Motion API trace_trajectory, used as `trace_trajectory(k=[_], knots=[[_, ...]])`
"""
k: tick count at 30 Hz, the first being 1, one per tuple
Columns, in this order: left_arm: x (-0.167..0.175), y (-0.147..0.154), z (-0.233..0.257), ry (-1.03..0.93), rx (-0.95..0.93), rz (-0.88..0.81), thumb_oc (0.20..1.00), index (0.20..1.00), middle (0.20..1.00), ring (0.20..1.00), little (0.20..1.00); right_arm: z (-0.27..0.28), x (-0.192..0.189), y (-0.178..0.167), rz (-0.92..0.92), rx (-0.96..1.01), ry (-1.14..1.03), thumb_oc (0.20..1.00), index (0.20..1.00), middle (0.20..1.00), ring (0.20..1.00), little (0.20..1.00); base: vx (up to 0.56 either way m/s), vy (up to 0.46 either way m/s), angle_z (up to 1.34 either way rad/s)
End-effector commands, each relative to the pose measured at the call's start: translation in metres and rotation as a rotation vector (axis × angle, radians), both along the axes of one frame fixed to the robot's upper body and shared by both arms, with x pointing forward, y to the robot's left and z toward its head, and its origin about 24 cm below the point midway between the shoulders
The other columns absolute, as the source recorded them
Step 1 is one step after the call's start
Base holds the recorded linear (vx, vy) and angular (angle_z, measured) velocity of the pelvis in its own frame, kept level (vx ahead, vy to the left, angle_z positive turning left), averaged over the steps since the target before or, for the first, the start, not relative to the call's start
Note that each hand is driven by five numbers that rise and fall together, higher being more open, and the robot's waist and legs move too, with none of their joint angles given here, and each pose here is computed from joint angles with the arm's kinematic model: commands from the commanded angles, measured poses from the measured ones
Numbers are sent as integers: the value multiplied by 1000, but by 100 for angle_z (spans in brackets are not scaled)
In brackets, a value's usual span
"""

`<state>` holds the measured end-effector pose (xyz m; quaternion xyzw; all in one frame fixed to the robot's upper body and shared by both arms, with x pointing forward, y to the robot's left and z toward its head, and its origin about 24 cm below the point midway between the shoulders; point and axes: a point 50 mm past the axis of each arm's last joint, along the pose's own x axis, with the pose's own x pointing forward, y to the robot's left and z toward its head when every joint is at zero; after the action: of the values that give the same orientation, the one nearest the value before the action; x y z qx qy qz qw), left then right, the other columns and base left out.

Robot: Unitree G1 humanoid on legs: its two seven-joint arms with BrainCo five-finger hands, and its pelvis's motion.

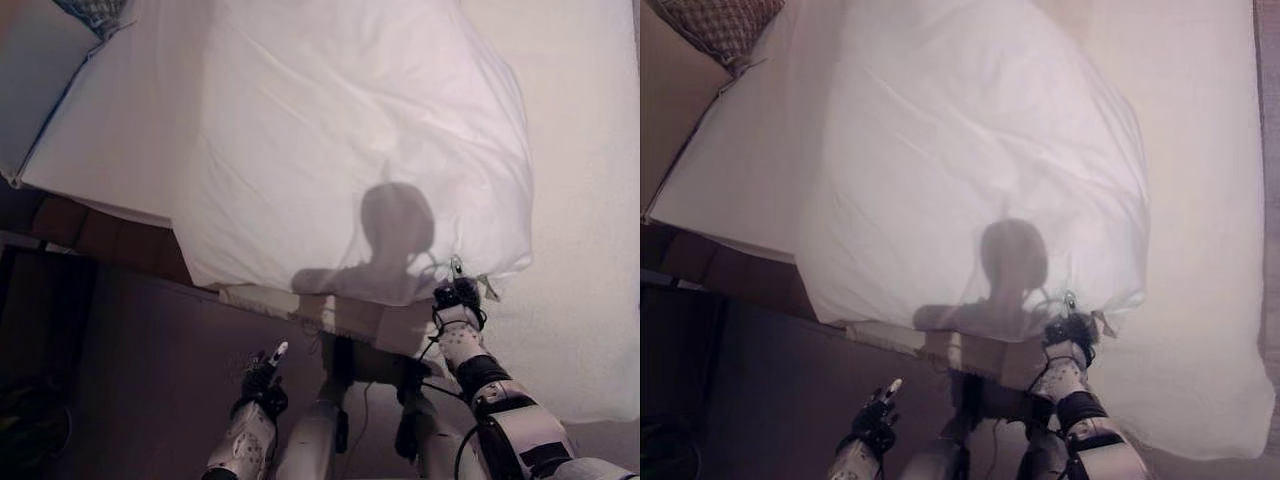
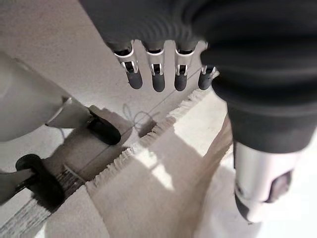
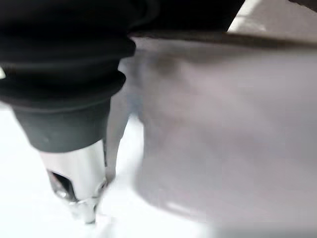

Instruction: Make the bed

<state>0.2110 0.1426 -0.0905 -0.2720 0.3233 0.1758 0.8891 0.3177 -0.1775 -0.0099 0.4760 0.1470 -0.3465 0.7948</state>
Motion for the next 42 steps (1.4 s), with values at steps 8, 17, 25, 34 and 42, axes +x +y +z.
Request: trace_trajectory(k=[8, 17, 25, 34, 42], knots=[[7, 1, 4, -29, 42, -24, 1000, 1000, 1000, 1000, 1000, -4, -5, 0, 25, 65, -100, 1000, 1000, 1000, 1000, 1000, -4, 26, -8], [11, -3, 11, -103, 38, -114, 1000, 1000, 1000, 1000, 1000, 63, 22, -46, -111, 21, -473, 1000, 1000, 1000, 1000, 1000, -3, 10, -2], [13, -8, 11, -124, 55, -203, 1000, 1000, 1000, 1000, 1000, 128, 48, -72, -170, -37, -662, 1000, 1000, 1000, 1000, 1000, 0, 0, 0], [8, -7, 9, -130, 64, -270, 1000, 1000, 1000, 1000, 1000, 173, 70, -82, -103, -125, -677, 1000, 1000, 1000, 1000, 1000, 3, -5, 0], [6, -7, 11, -141, 56, -283, 1000, 1000, 1000, 1000, 1000, 178, 78, -91, -42, -282, -480, 200, 200, 200, 200, 200, 5, -12, -2]])
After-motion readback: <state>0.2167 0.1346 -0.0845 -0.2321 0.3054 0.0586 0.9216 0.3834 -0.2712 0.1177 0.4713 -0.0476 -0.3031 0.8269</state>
